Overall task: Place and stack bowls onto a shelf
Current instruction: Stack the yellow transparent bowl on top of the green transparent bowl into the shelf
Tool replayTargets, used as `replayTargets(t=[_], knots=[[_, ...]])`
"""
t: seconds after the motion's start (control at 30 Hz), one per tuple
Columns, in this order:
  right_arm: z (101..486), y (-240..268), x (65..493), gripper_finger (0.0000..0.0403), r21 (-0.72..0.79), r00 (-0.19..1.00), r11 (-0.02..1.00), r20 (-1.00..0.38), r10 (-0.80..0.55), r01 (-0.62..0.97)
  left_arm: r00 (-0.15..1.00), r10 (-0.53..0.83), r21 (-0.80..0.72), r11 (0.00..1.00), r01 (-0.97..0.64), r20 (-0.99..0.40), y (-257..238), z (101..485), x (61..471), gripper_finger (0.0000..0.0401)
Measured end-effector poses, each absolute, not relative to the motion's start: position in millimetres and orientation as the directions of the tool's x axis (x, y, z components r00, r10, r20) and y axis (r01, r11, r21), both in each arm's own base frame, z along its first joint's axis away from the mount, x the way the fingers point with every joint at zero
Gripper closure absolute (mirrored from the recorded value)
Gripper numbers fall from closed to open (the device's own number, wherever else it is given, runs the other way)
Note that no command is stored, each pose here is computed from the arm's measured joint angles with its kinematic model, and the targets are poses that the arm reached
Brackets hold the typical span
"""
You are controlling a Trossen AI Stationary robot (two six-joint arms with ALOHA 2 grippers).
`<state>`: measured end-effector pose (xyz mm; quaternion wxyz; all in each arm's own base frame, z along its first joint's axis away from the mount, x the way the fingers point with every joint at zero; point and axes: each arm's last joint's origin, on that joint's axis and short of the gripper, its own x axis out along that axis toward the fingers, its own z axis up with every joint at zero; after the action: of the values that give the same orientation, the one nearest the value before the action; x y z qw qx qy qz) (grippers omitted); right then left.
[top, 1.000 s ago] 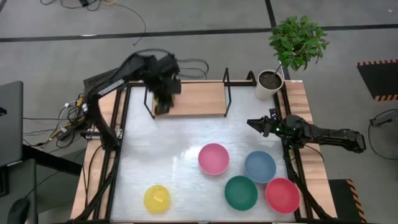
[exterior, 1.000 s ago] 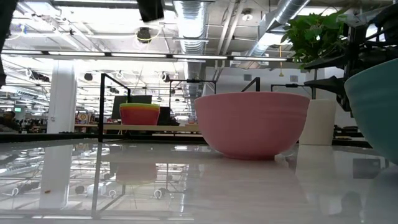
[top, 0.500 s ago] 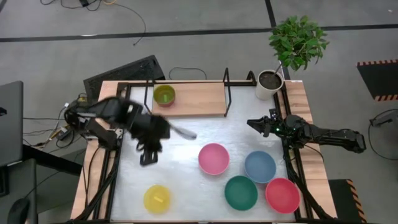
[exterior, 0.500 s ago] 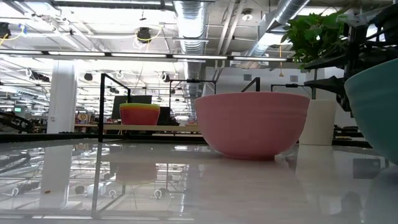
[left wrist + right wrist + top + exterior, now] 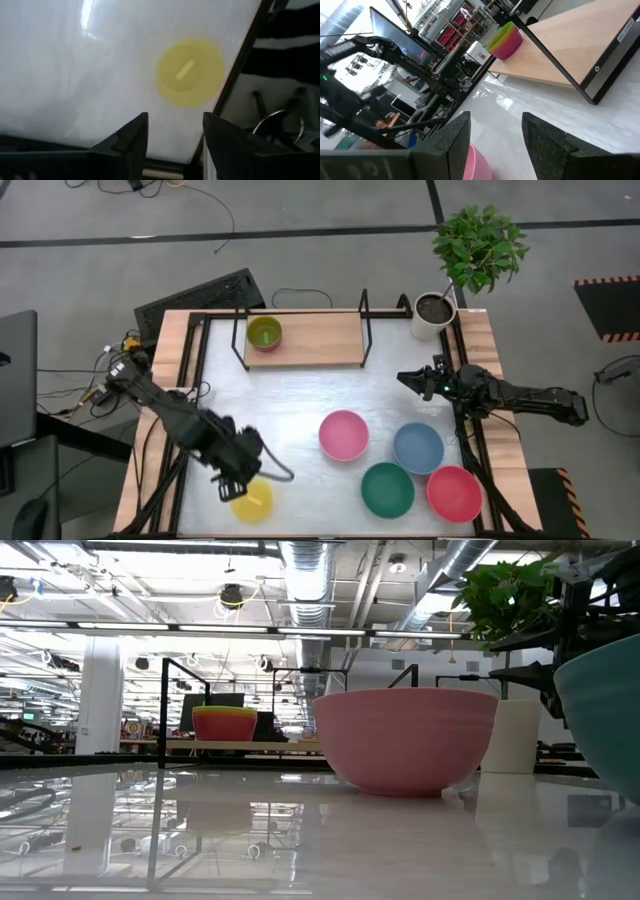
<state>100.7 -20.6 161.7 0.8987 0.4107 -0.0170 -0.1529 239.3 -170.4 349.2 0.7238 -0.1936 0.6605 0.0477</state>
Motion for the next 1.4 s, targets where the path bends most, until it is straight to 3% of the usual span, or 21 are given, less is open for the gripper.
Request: replayTargets(t=[0.47,0.67,0.83,0.97,1.17,1.4], knots=[[161.7,-20.6,100.7,0.02,0.749,0.953,0.61,-0.095,-0.289,0.26,0.14,-0.2,-0.237,0.909,-0.343,-0.97,-192.5,216.3,232.4,0.0201],[161.7,-20.5,100.7,0.02,0.751,0.953,0.608,-0.095,-0.289,0.259,0.129,-0.148,-0.187,0.907,-0.378,-0.98,-181.8,178.8,221.2,0.0201],[161.8,-20.5,100.6,0.02,0.759,0.953,0.598,-0.095,-0.288,0.256,0.169,-0.251,-0.296,0.887,-0.353,-0.953,-182.8,160.4,220.2,0.0205],[161.8,-20.5,100.6,0.02,0.762,0.953,0.595,-0.095,-0.288,0.256,0.159,-0.303,-0.34,0.873,-0.35,-0.94,-184.0,157.1,219.6,0.0244],[161.7,-20.5,100.7,0.02,0.762,0.953,0.595,-0.095,-0.287,0.256,0.141,-0.329,-0.357,0.836,-0.416,-0.934,-184.2,157.4,219.9,0.038],[161.8,-20.5,100.6,0.02,0.761,0.953,0.597,-0.095,-0.287,0.256,0.163,-0.353,-0.386,0.787,-0.481,-0.921,-175.5,164.0,225.7,0.04]])
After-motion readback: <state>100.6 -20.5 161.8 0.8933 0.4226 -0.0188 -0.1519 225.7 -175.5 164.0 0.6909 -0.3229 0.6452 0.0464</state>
